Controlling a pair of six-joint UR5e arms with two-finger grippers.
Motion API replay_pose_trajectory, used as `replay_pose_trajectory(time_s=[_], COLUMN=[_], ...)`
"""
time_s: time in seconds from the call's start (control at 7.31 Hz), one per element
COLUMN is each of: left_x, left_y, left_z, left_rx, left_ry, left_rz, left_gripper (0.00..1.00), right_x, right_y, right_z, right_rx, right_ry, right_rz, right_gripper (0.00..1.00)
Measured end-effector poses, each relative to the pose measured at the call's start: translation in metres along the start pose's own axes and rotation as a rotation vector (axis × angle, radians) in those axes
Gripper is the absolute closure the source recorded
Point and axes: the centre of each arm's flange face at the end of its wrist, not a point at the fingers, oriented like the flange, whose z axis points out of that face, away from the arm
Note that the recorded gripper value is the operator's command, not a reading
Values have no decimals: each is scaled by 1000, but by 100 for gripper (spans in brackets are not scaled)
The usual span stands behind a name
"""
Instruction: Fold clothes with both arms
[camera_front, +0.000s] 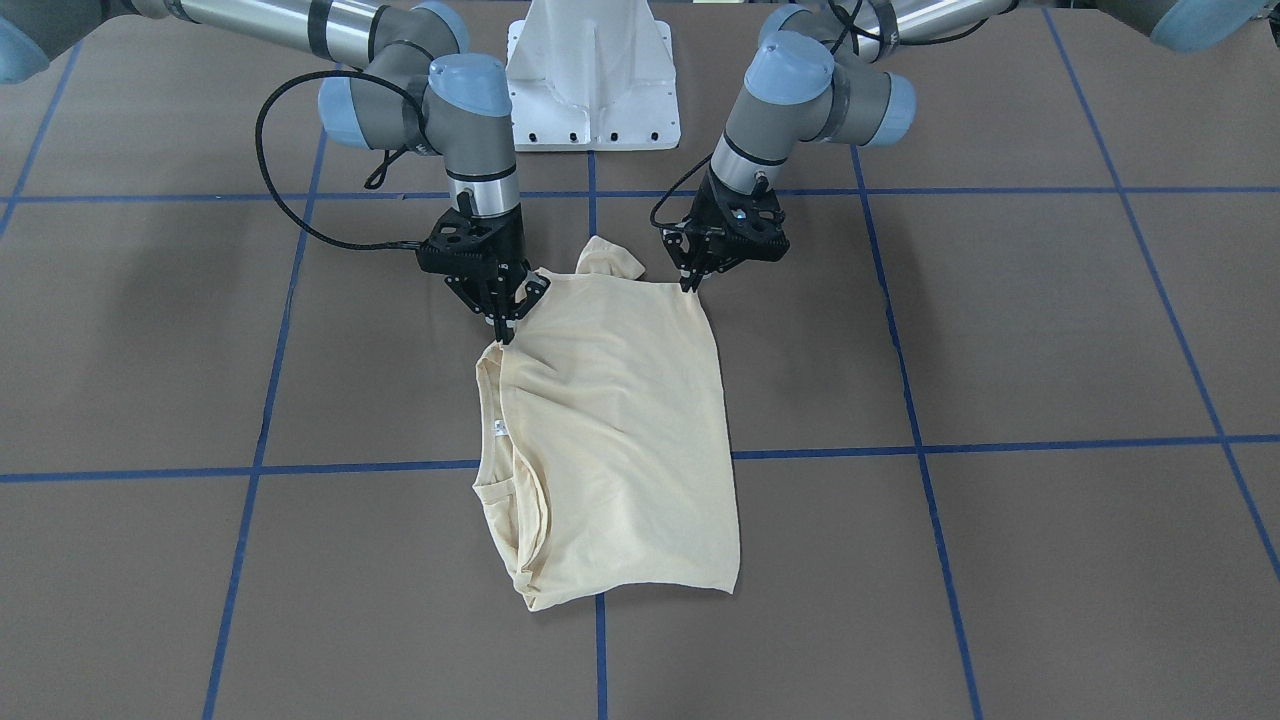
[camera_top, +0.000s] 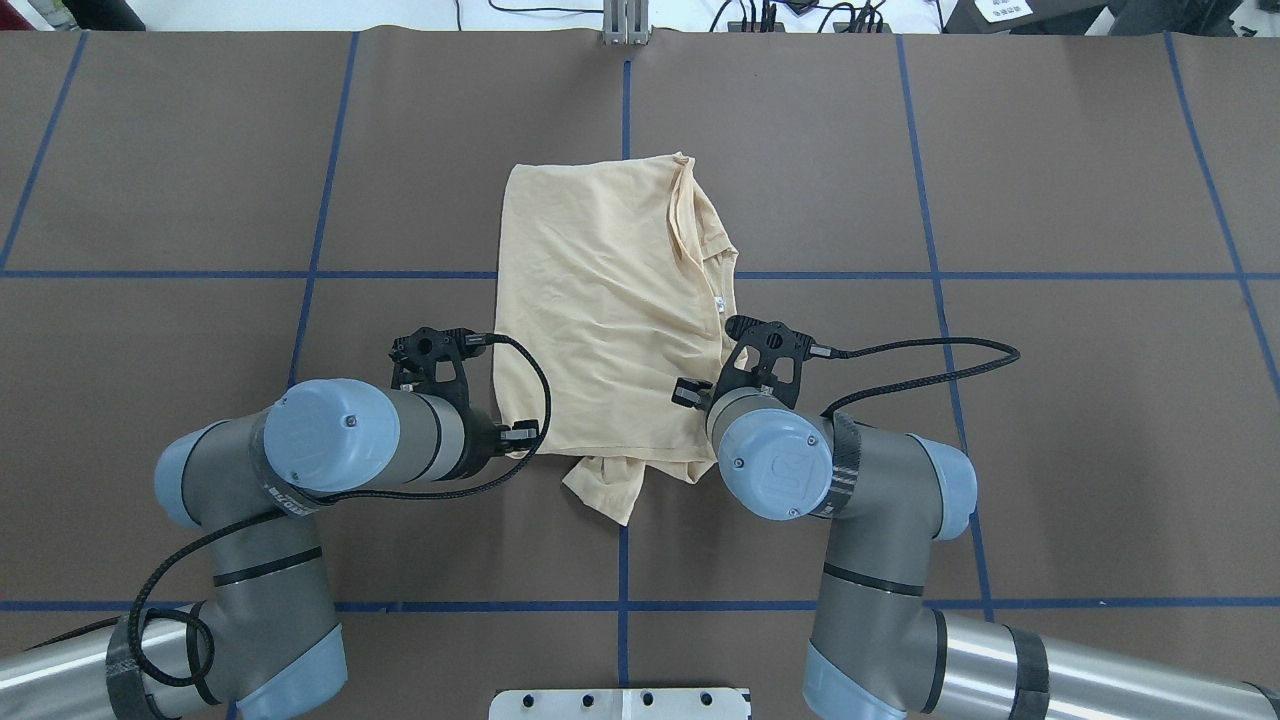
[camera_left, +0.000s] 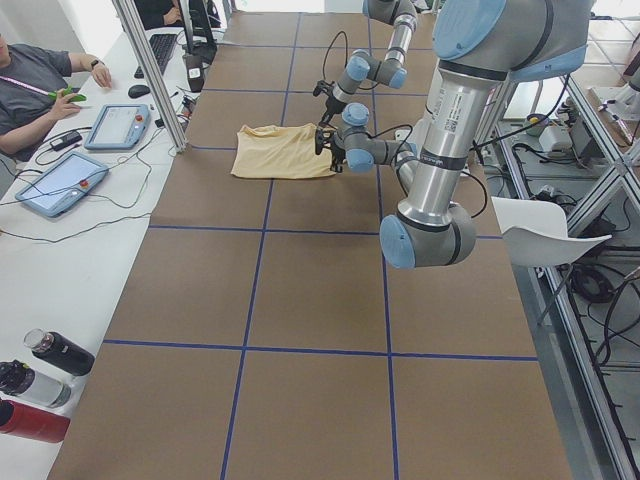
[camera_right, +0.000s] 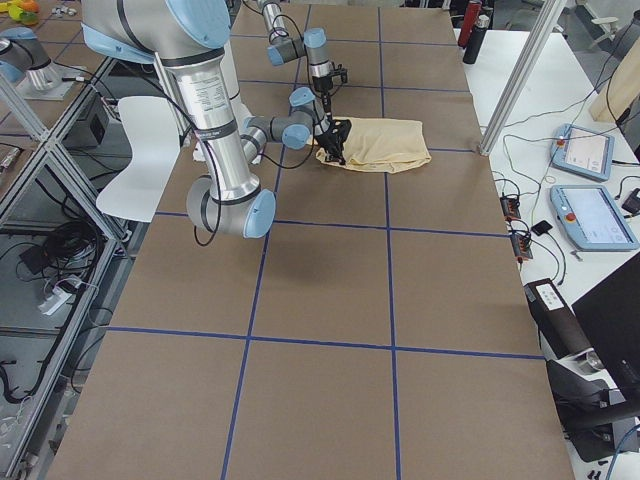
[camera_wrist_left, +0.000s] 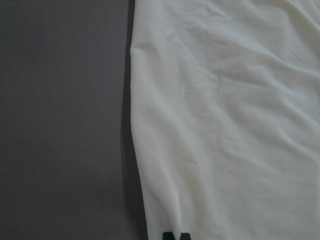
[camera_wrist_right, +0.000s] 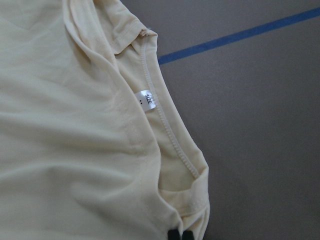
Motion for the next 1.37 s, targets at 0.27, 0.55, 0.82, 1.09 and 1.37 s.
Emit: replay_pose_trajectory(time_s=[0.27,0.55,0.82,1.09,1.37], left_x=[5,17,29,38,44], left_y=[0,0,12,52,81], left_z=[-8,-33,-73,-120,-155], left_rx=[1,3,-3,-63,-115], left_ry=[18,66,125,148,152], left_rz=[1,3,-9,-49,-68], left_gripper=[100,100,100,100,100], right_x=[-1,-4,1,19,35], right_y=[-1,-2,18,45,53], right_z=[-5,-24,-72,-142,-181], right_rx=[0,-8,-38,-83,-110], right_ry=[-11,-46,-91,-112,-130], right_rz=[0,5,-17,-59,-78], right_gripper=[100,100,100,100,100])
